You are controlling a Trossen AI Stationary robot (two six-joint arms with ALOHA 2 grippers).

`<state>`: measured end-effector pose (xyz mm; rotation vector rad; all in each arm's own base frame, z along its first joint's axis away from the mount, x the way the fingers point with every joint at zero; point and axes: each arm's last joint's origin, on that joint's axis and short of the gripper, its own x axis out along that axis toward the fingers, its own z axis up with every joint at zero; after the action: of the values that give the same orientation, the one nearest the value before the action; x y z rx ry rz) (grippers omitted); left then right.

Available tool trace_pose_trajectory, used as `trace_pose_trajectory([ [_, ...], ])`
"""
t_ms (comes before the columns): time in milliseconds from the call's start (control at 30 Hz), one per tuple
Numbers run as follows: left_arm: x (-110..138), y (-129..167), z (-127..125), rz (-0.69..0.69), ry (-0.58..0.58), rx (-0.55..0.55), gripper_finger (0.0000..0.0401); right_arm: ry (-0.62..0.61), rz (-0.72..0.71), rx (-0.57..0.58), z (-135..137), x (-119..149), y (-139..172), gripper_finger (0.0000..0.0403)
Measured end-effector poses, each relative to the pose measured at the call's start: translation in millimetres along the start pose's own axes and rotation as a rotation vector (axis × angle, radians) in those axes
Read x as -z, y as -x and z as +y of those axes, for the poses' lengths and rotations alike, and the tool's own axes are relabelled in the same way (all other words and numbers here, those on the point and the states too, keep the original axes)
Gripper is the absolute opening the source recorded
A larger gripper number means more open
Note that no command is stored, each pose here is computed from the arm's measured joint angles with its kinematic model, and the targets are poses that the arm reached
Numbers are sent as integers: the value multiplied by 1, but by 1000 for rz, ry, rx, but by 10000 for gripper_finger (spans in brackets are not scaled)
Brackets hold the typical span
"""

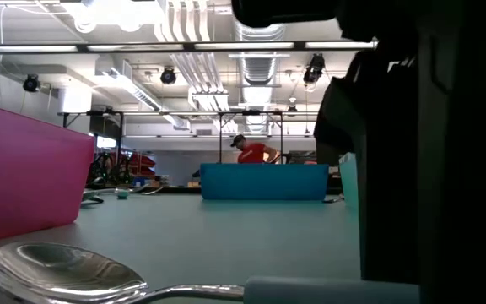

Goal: Sort silverware by color (type)
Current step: Put the blue spoon into the blue bin

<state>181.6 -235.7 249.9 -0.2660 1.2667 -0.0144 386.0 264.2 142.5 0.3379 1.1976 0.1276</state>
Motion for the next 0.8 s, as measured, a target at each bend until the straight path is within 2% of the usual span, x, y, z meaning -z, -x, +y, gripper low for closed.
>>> trace_pose_trajectory([
  [200, 0, 0, 0, -9, -18, -5, 134, 32, -27, 55, -2, 1, -4, 138],
  [500, -1, 0, 1, -23, -46, -15, 134, 55, 19, 143, -14, 10, -32, 131],
  [600, -1, 0, 1, -23, -45, -15, 134, 42, 32, 152, -17, 11, -35, 101],
  [733, -2, 0, 1, -43, -42, -26, 134, 32, 46, 141, -20, 8, -33, 30],
  [800, -2, 0, 1, -57, -41, -34, 134, 25, 48, 126, -20, 6, -29, 27],
])
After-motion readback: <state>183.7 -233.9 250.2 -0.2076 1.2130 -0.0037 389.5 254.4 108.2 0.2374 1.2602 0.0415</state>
